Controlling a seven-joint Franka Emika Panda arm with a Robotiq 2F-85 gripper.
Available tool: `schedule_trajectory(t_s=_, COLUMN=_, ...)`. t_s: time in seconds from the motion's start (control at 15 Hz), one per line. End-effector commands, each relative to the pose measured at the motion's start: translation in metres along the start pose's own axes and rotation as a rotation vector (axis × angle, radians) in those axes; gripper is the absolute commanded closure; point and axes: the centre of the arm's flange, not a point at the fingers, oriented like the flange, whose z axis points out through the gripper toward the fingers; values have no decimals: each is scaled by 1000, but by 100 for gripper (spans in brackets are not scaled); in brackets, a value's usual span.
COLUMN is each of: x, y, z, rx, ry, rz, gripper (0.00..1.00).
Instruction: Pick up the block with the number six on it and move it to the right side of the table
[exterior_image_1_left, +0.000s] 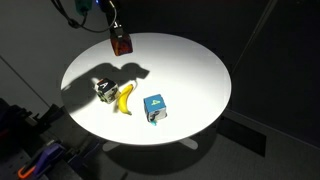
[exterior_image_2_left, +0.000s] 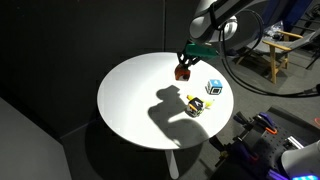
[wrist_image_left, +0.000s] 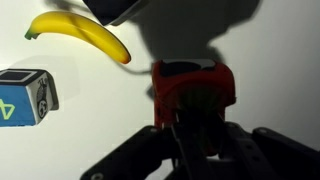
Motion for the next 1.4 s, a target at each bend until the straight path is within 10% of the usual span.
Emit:
schedule_trajectory(t_s=0.0, x=8, y=19, z=-10, rx=7, ry=-7, rz=83, gripper=91)
schedule_trajectory(t_s=1.33, x=75, y=124, z=20, rx=-57, ry=-17, rz=310, gripper=91)
